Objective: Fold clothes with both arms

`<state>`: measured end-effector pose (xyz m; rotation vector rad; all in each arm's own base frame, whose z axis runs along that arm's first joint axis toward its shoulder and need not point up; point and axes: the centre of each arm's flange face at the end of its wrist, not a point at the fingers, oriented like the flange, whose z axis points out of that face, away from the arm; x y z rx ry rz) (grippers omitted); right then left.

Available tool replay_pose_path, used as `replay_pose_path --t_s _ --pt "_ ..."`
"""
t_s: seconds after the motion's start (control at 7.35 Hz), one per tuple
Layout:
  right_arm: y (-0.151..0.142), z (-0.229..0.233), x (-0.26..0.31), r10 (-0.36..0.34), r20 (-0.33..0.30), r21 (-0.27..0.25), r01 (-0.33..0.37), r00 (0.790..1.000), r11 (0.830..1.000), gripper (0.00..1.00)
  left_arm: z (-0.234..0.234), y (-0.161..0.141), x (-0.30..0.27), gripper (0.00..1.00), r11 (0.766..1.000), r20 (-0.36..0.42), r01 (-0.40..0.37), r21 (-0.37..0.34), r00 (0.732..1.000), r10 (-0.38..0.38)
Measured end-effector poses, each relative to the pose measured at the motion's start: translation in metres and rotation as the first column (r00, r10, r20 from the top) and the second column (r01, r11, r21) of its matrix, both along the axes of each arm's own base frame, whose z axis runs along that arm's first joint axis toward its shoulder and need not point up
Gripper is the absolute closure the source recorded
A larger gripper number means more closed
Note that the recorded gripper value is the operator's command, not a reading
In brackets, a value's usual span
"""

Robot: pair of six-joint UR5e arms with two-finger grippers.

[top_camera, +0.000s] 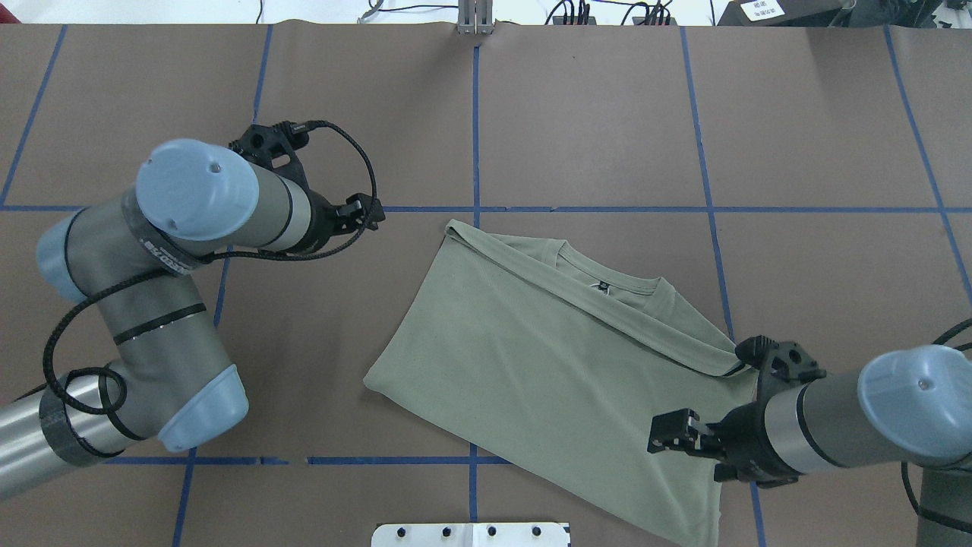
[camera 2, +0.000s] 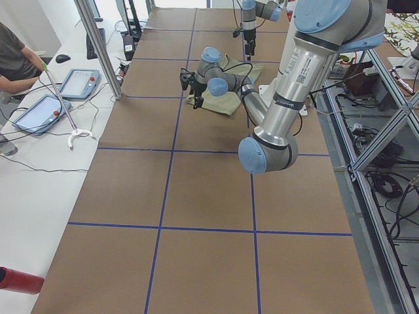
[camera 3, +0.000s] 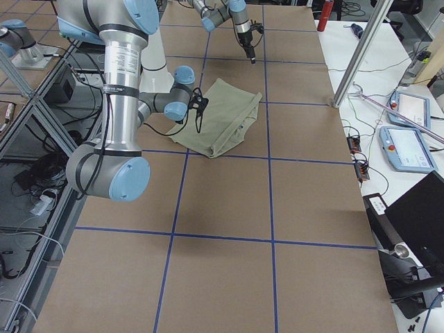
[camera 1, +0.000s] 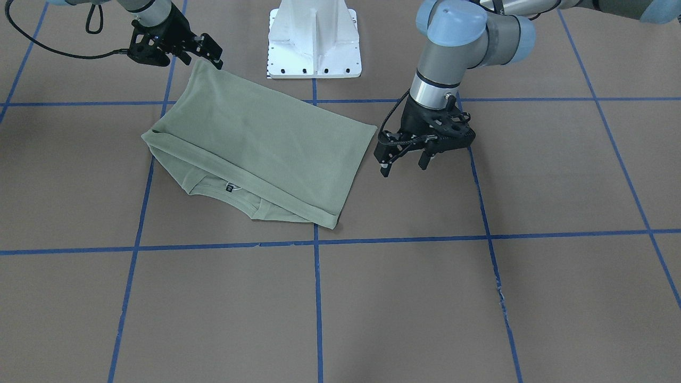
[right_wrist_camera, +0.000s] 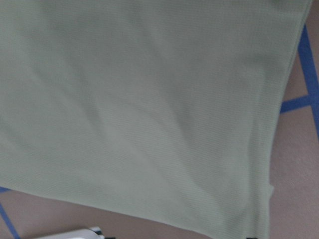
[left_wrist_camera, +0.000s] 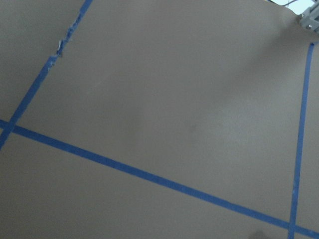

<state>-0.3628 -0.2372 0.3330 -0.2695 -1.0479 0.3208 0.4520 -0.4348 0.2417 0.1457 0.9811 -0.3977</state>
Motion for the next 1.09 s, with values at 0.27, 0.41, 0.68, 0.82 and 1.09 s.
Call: replay_pose_path --t_s 0.27,0.41,0.68,0.82,1.09 --pt "-0.059 -0.027 0.032 0.153 0.059 0.021 -0.154 0.987 0.988 0.0 -0.001 0.061 0.045 0.0 0.993 -0.042 -0.072 -0.096 0.997 0.069" --pt "-0.076 -0.033 0.044 0.197 0.072 0.025 -0.199 0.978 0.98 0.0 0.001 0.085 0.063 0.0 0.986 -0.051 -0.093 -0.142 0.995 0.086" --pt "-0.095 -0.042 0.047 0.234 0.086 0.03 -0.238 0.968 0.971 0.0 0.007 0.109 0.083 0.01 0.974 -0.047 -0.105 -0.199 0.994 0.097" --pt "-0.099 -0.043 0.045 0.239 0.087 0.029 -0.243 0.967 0.97 0.0 0.011 0.116 0.089 0.01 0.97 -0.042 -0.108 -0.217 0.994 0.101" --pt "-0.102 -0.044 0.045 0.246 0.089 0.03 -0.249 0.965 0.968 0.0 0.017 0.125 0.1 0.01 0.964 -0.032 -0.107 -0.244 0.994 0.102"
